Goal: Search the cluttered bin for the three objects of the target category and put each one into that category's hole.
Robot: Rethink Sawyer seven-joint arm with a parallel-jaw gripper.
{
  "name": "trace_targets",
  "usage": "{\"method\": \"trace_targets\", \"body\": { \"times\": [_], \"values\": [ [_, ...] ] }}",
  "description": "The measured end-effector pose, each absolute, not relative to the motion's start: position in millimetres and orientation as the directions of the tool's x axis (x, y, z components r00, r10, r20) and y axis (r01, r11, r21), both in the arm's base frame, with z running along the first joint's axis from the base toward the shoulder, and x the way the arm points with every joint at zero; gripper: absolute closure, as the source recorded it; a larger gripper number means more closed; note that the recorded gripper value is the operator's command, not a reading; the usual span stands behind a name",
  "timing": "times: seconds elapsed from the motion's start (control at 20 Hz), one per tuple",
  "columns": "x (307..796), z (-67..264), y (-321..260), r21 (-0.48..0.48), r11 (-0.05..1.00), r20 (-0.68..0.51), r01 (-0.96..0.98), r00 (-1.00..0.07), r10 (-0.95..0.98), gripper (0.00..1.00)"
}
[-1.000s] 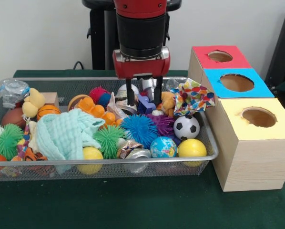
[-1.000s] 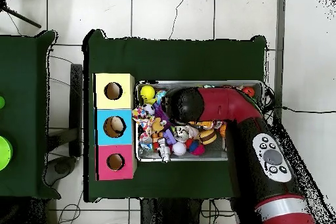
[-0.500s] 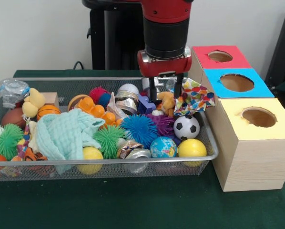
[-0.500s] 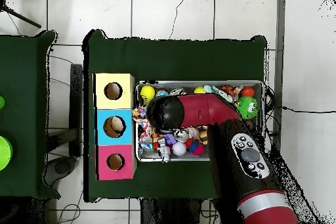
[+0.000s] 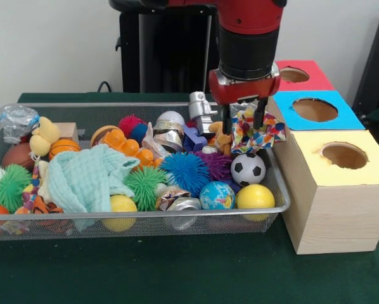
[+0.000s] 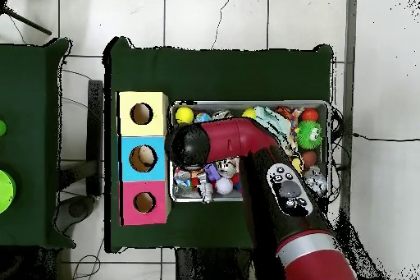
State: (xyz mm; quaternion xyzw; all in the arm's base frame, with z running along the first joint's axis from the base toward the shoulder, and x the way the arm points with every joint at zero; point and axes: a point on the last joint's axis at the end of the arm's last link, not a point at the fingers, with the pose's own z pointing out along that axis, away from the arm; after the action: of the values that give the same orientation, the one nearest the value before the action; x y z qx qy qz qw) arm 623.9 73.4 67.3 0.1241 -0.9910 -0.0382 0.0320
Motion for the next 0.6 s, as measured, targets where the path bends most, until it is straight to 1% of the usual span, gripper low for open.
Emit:
{"method": "trace_targets", "body": {
  "times": [0.6],
  "values": [
    [622, 73, 101, 0.095, 0.96, 0.048, -0.265, -0.962, -0.27, 0.0]
  ]
}}
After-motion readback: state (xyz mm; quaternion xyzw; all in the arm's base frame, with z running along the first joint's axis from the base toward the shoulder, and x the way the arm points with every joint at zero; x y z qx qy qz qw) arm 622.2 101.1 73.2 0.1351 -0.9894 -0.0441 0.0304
